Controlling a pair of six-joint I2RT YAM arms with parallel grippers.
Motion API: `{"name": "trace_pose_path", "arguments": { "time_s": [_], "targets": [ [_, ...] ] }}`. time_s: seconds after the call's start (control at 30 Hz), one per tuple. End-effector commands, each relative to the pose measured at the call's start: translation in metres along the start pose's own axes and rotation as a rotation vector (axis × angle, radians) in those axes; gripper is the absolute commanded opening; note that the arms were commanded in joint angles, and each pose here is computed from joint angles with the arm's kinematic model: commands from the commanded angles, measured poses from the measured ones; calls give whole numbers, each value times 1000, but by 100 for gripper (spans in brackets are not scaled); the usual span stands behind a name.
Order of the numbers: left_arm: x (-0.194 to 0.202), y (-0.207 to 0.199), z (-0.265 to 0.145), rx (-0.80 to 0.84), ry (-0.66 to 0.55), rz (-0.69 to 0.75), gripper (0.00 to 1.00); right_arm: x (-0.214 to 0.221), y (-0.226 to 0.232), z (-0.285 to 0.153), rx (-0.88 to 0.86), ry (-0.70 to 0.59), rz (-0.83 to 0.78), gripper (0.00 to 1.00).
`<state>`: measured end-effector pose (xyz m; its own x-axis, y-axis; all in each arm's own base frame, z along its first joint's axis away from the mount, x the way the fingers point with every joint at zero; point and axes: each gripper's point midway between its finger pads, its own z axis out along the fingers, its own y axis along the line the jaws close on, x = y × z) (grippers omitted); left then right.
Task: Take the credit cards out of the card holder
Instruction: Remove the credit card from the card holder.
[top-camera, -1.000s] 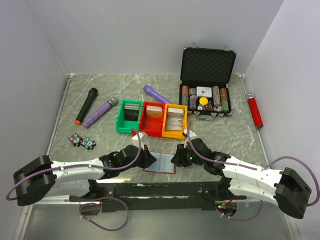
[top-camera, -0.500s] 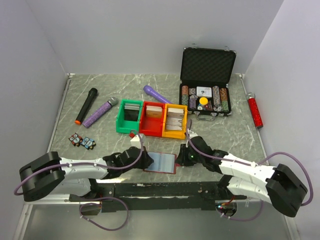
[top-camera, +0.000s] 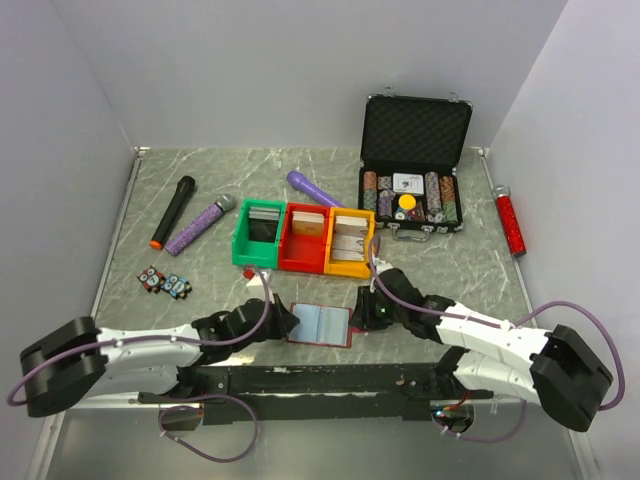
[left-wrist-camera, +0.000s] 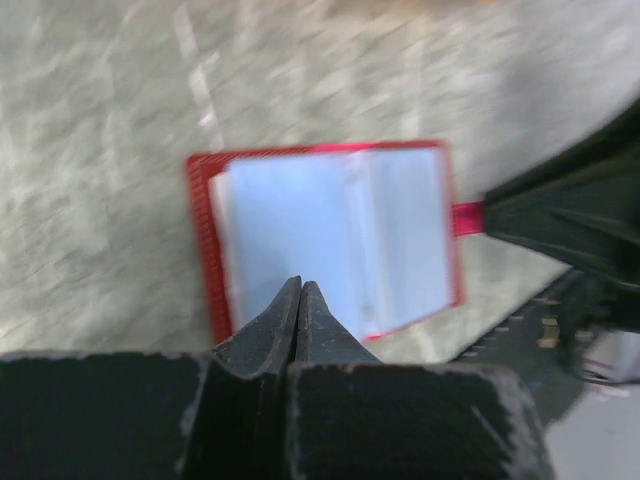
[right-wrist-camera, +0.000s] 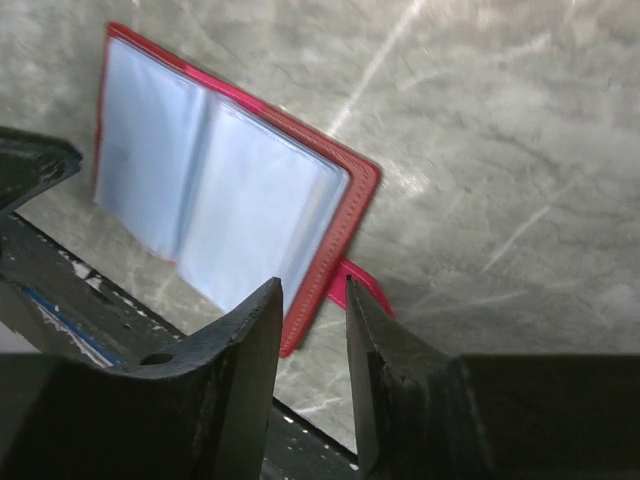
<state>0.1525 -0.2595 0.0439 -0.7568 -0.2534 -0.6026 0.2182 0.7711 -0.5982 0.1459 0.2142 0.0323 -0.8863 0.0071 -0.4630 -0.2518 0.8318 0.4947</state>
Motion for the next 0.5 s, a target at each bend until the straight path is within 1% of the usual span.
{"name": "trace_pose_path", "arguments": {
  "time_s": [0.0, 0.1, 0.17, 0.3, 0.47],
  "targets": [
    [-30, -44, -13, 175, -97, 21, 1, -21, 17, -7, -12, -47, -56, 40],
    [-33, -67, -17, 273, -90, 51, 1, -23, 23, -5, -28, -45, -73, 41],
    [-30, -73, -12, 289, -68, 73, 1, -23, 26, -1, -37, -27, -82, 40],
    [-13, -67, 5, 237, 6, 102, 1, -17, 24, 8, -19, 21, -92, 37],
    [3, -38, 19, 123, 46, 93, 1, -15, 26, 15, -19, 46, -104, 35]
  ]
}}
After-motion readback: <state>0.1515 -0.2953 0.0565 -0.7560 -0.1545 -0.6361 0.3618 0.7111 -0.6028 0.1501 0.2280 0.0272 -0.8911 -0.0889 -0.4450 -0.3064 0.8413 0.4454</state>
